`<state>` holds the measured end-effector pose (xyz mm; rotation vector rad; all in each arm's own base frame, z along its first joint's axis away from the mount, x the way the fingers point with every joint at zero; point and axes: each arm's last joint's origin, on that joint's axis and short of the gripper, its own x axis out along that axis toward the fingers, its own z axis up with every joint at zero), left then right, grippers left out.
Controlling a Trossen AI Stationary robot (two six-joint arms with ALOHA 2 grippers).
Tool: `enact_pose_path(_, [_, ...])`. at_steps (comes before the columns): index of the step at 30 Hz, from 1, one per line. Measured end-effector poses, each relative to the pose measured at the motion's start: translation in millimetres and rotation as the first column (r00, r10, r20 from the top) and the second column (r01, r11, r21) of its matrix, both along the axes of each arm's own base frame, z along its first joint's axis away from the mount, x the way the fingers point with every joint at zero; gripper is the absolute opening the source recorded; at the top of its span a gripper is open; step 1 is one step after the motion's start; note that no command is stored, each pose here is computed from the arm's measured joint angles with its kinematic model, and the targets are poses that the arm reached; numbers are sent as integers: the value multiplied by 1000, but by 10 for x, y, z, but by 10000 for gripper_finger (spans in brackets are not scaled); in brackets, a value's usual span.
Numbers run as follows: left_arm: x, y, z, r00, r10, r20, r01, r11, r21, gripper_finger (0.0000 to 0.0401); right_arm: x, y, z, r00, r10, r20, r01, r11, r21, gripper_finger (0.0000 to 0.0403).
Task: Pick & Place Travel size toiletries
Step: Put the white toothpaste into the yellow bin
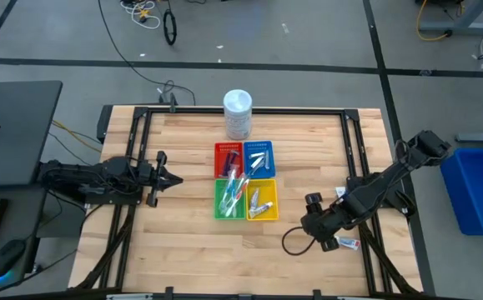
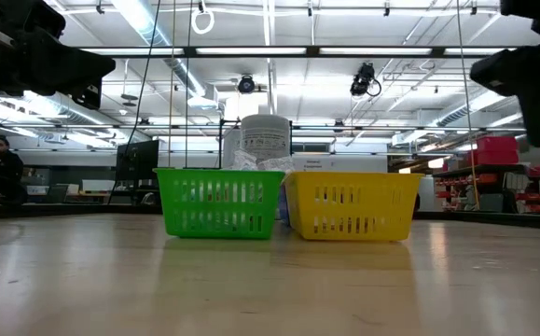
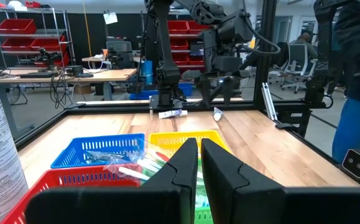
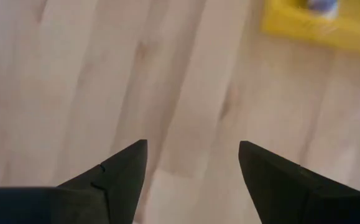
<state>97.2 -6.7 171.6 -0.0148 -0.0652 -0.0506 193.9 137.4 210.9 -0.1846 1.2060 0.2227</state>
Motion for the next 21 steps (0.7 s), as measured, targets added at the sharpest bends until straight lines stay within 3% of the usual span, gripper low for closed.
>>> enact_pose_path(5, [0,0,0,1000,0,0,0,1000,0,27,-80,25,-18,994,-42,-105,49,997,60,257])
enact_pose_path(13, [0,0,-1,1000,0,0,0,1000,0,27,-219,40,-56,973,-104,-206,106,994,0,251])
enact_pose_path(21, [0,0,0,1000,0,0,0,1000,0,27,-326,167,-74,963,-142,-228,148,989,10,265])
